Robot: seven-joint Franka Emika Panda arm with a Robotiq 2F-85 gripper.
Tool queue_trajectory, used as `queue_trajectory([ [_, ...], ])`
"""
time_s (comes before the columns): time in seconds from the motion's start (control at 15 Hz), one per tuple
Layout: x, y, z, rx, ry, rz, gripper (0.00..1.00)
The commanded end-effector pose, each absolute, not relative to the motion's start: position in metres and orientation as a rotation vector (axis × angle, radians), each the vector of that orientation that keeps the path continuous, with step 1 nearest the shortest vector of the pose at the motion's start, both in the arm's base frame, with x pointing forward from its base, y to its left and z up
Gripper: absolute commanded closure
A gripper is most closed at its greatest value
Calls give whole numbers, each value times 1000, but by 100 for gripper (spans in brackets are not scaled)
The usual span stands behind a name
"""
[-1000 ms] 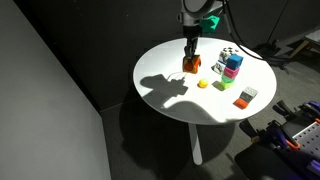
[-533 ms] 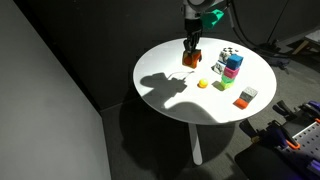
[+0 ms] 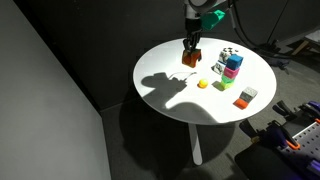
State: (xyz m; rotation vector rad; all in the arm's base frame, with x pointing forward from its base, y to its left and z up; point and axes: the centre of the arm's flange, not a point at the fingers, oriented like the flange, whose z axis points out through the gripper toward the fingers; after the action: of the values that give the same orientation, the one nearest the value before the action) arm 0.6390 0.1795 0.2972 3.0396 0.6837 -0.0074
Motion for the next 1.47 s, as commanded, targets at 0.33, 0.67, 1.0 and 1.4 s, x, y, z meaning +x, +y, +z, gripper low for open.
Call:
queue_trajectory([
  [0.33, 638, 179, 301, 3030, 686, 8, 92],
  [0.67, 636, 167, 323, 3034, 665, 69, 92],
  [1.0, 639, 145, 348, 3037, 611, 141, 92],
  [1.4, 638, 108, 364, 3071, 562, 77, 91],
])
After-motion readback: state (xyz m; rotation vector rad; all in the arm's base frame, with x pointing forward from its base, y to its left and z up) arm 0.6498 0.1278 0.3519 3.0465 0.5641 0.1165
